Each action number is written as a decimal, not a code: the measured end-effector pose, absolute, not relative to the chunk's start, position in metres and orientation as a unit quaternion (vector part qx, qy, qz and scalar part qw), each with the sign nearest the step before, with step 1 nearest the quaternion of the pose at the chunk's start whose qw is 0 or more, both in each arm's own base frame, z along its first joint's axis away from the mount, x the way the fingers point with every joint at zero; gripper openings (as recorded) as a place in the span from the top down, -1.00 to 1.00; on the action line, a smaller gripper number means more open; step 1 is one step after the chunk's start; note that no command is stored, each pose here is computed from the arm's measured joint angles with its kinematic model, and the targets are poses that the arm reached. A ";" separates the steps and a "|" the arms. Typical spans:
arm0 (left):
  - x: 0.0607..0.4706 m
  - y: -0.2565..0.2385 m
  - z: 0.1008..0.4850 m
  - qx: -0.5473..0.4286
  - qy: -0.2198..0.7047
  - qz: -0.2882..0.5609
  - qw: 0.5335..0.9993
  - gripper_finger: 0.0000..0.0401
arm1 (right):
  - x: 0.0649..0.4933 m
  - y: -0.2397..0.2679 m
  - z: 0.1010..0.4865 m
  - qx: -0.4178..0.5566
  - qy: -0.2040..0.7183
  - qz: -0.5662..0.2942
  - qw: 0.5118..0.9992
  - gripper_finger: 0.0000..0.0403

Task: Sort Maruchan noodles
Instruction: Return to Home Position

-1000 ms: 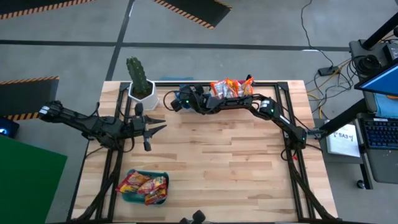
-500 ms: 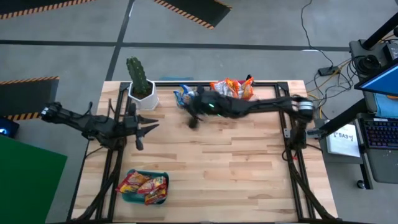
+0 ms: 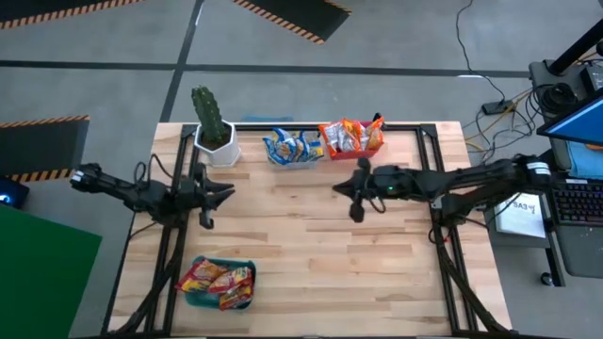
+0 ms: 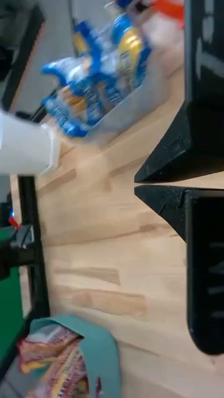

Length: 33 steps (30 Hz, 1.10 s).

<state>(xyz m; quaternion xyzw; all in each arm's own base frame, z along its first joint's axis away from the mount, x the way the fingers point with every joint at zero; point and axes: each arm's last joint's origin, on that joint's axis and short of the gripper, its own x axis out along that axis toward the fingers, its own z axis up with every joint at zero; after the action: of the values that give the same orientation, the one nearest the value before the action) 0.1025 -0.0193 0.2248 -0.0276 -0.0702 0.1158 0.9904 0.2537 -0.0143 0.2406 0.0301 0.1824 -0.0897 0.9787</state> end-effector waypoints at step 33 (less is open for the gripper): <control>0.104 -0.021 0.201 0.015 -0.040 0.086 0.995 0.77 | 0.109 -0.001 0.185 -0.039 -0.077 0.041 0.995 0.95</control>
<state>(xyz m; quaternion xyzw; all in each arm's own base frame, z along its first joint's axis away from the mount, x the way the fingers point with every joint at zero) 0.1036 -0.0214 0.2006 0.0155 -0.0402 0.0859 0.9954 0.1087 -0.0010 0.1855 -0.0392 -0.0765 0.0411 0.9955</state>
